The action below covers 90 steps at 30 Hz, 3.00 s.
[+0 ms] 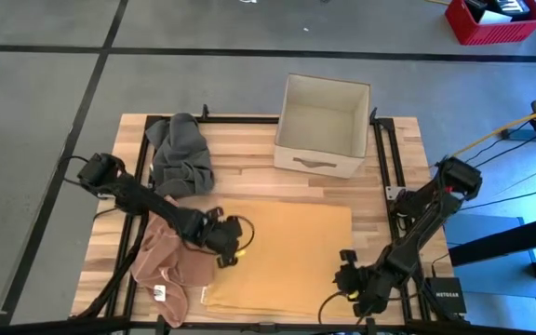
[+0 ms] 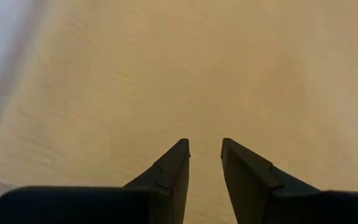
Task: Fold towel
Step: Fold the yellow towel
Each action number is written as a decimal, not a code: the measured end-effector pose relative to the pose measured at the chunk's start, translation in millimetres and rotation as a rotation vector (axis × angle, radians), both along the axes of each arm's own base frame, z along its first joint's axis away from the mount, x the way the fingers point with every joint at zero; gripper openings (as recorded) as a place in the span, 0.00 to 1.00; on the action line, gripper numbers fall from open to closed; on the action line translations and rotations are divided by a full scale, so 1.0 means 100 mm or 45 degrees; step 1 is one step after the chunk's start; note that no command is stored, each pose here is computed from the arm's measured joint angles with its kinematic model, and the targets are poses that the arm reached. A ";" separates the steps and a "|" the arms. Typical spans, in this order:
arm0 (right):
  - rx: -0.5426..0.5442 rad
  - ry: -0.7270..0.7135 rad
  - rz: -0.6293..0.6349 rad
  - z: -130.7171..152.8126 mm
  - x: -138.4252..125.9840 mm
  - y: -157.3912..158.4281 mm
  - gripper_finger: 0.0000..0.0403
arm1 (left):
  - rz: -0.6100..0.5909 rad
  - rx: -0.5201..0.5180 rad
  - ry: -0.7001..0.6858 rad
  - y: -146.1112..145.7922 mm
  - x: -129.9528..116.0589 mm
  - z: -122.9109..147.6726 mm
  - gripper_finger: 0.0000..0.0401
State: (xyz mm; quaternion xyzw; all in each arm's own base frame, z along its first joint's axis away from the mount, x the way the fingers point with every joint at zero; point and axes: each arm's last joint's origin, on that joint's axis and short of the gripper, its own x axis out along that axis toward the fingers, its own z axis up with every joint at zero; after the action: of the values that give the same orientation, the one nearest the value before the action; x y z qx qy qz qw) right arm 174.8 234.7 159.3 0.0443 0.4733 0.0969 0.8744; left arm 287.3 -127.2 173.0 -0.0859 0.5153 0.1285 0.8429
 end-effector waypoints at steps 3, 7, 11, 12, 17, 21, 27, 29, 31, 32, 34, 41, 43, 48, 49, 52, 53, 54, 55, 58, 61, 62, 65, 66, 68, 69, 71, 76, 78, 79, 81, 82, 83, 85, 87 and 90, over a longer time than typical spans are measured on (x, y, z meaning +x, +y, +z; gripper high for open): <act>-0.056 0.098 0.024 -0.18 -0.02 0.03 0.38 | -0.054 0.031 0.061 -0.11 -0.07 -0.17 0.22; -0.047 0.209 0.061 -0.31 -0.03 0.06 0.38 | -0.059 0.102 0.163 -0.07 -0.16 -0.38 0.22; -0.040 0.254 0.045 -0.33 -0.05 0.06 0.38 | 0.045 0.179 0.250 0.06 -0.24 -0.44 0.22; -0.041 0.262 0.037 -0.33 -0.06 0.07 0.38 | 0.068 0.188 0.269 0.09 -0.26 -0.44 0.22; -0.056 0.272 0.024 -0.34 -0.12 0.09 0.38 | 0.096 0.194 0.282 0.11 -0.27 -0.44 0.22; -0.063 0.255 0.014 -0.29 -0.11 0.08 0.38 | 0.059 0.151 0.217 0.06 -0.17 -0.38 0.22; -0.042 0.141 -0.014 0.05 0.00 0.08 0.38 | -0.088 0.062 0.054 -0.15 0.07 0.04 0.22; -0.061 0.080 -0.024 0.11 0.02 0.06 0.38 | -0.137 0.023 -0.011 -0.25 0.11 0.20 0.22; -0.074 0.014 -0.052 0.15 0.03 0.06 0.38 | -0.185 -0.046 -0.026 -0.38 0.10 0.29 0.22; -0.083 -0.003 -0.062 0.15 0.03 0.05 0.38 | -0.205 -0.076 -0.021 -0.43 0.08 0.31 0.22; -0.097 -0.001 -0.063 0.13 0.03 0.05 0.38 | -0.225 -0.126 0.012 -0.54 0.00 0.27 0.22; -0.133 0.176 -0.107 -0.07 -0.06 -0.05 0.38 | -0.174 -0.093 0.187 -0.66 -0.27 -0.15 0.22; -0.150 0.190 -0.110 -0.11 -0.08 -0.08 0.38 | -0.127 -0.112 0.214 -0.65 -0.29 -0.29 0.22; -0.184 0.271 -0.105 -0.25 -0.16 -0.17 0.38 | -0.125 -0.159 0.215 -0.64 -0.27 -0.33 0.22; -0.179 0.291 -0.116 -0.27 -0.18 -0.19 0.38 | -0.128 -0.164 0.222 -0.64 -0.27 -0.33 0.22; -0.150 0.358 -0.134 -0.30 -0.21 -0.22 0.38 | -0.119 -0.159 0.259 -0.64 -0.31 -0.33 0.22; -0.156 0.377 -0.134 -0.30 -0.22 -0.23 0.38 | -0.109 -0.160 0.283 -0.63 -0.32 -0.34 0.22; -0.158 0.383 -0.135 -0.30 -0.22 -0.23 0.38 | -0.106 -0.167 0.293 -0.63 -0.33 -0.34 0.22; -0.158 0.383 -0.135 -0.30 -0.22 -0.23 0.38 | -0.103 -0.174 0.296 -0.63 -0.32 -0.34 0.22; -0.152 0.375 -0.131 -0.26 -0.22 -0.23 0.38 | -0.110 -0.230 0.269 -0.62 -0.28 -0.31 0.22; -0.150 0.365 -0.124 -0.17 -0.20 -0.20 0.38 | -0.135 -0.290 0.253 -0.64 -0.20 -0.20 0.22; -0.142 0.340 -0.127 -0.12 -0.19 -0.19 0.38 | -0.148 -0.298 0.236 -0.64 -0.19 -0.14 0.22; -0.108 0.292 -0.130 0.02 -0.15 -0.14 0.38 | -0.211 -0.335 0.138 -0.70 -0.10 0.06 0.22; -0.100 0.287 -0.133 0.05 -0.14 -0.13 0.38 | -0.236 -0.327 0.124 -0.70 -0.09 0.12 0.22; -0.072 0.269 -0.141 0.11 -0.12 -0.10 0.38 | -0.289 -0.304 0.068 -0.72 -0.05 0.22 0.22; -0.058 0.258 -0.143 0.14 -0.10 -0.08 0.38 | -0.309 -0.291 0.033 -0.72 -0.03 0.27 0.22; -0.050 0.247 -0.154 0.16 -0.06 -0.09 0.38 | -0.320 -0.256 -0.030 -0.71 -0.01 0.35 0.22; -0.040 0.234 -0.213 0.16 0.04 -0.16 0.39 | -0.293 -0.249 -0.098 -0.71 0.06 0.34 0.22; -0.022 0.211 -0.204 0.17 0.05 -0.14 0.41 | -0.283 -0.279 -0.090 -0.72 0.08 0.32 0.24; -0.006 0.192 -0.186 0.18 0.06 -0.12 0.43 | -0.271 -0.305 -0.091 -0.73 0.08 0.30 0.27; 0.025 0.167 -0.172 0.19 0.07 -0.09 0.48 | -0.261 -0.356 -0.089 -0.77 0.11 0.25 0.32; 0.043 0.156 -0.169 0.20 0.08 -0.08 0.51 | -0.266 -0.381 -0.089 -0.80 0.13 0.22 0.36; 0.070 0.151 -0.162 0.21 0.09 -0.06 0.53 | -0.277 -0.410 -0.089 -0.83 0.14 0.19 0.39; 0.126 0.161 -0.140 0.22 0.10 -0.04 0.58 | -0.321 -0.457 -0.107 -0.89 0.19 0.13 0.44; 0.188 0.144 -0.122 0.24 0.12 0.00 0.60 | -0.335 -0.475 -0.124 -0.93 0.22 0.11 0.47; 0.314 0.112 -0.103 0.29 0.15 0.08 0.61 | -0.378 -0.473 -0.164 -1.07 0.25 0.19 0.48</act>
State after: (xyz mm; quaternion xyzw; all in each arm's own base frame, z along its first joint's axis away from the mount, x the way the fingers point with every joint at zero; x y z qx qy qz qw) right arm 189.4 242.4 188.3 0.1746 0.4934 0.1171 0.8440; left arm 312.7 -233.8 192.1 -0.1706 0.4823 -0.0996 0.8535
